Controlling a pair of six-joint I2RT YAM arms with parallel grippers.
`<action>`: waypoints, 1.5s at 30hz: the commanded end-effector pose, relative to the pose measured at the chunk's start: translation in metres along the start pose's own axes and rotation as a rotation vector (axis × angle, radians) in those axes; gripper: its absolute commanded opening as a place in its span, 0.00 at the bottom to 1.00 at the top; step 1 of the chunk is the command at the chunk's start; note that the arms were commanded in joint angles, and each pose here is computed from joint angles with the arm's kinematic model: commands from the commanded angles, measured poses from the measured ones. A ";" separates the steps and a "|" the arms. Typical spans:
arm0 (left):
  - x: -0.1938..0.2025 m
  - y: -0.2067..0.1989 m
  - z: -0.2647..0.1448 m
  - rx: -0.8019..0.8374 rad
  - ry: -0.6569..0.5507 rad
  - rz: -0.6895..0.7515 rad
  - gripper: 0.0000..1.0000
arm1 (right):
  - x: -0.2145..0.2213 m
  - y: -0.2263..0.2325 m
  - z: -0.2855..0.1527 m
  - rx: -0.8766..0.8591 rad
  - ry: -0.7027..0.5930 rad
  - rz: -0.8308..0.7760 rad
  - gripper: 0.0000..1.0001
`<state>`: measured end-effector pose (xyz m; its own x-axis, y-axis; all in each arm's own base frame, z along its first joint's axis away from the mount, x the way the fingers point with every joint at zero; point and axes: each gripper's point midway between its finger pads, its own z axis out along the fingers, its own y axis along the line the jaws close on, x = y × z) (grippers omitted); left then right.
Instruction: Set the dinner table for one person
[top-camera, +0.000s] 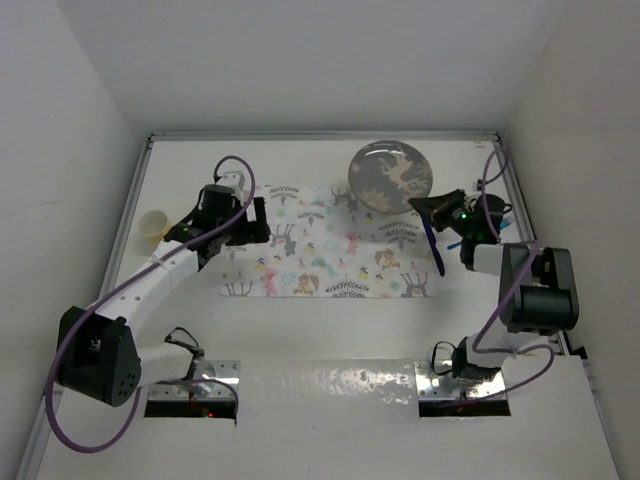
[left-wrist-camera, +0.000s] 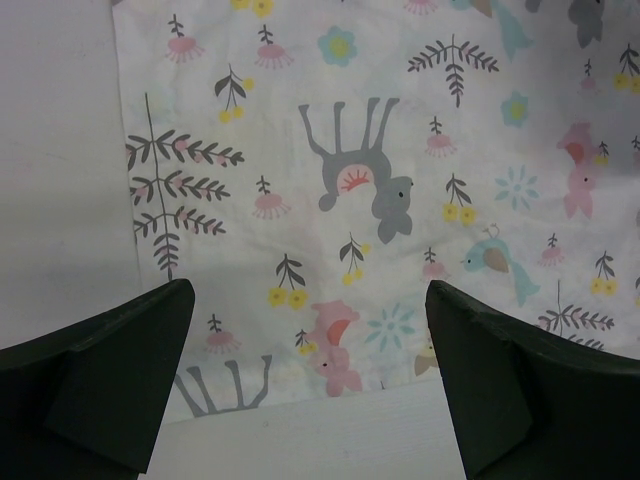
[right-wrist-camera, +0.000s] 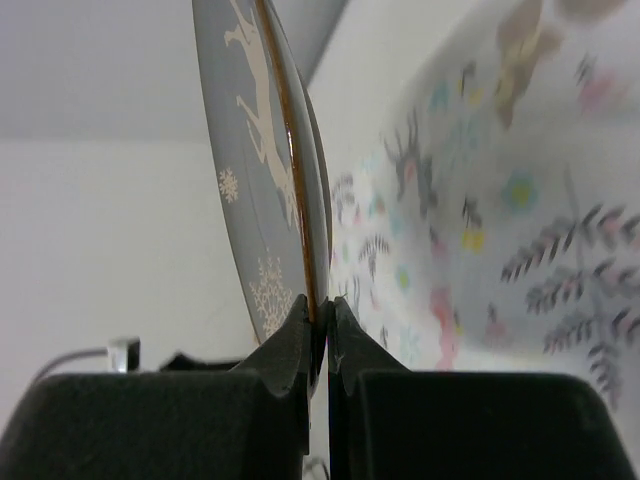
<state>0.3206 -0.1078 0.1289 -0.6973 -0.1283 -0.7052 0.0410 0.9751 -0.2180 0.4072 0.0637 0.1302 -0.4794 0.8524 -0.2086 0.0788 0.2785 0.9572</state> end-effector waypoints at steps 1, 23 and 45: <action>-0.021 -0.001 -0.016 -0.001 -0.064 -0.028 1.00 | 0.033 0.038 -0.004 -0.122 0.097 -0.125 0.00; 0.002 0.013 -0.036 -0.045 -0.046 -0.049 1.00 | 0.163 -0.015 0.035 -0.051 0.404 -0.177 0.00; -0.010 0.014 -0.046 -0.080 -0.064 -0.108 1.00 | 0.161 -0.107 -0.009 0.323 0.462 -0.375 0.64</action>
<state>0.2863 -0.0896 0.1355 -0.7015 -0.1924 -0.6863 -0.0495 0.9737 -0.2223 0.3195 0.1906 0.0124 -0.8312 0.4757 -0.2879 0.0350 0.5614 0.8268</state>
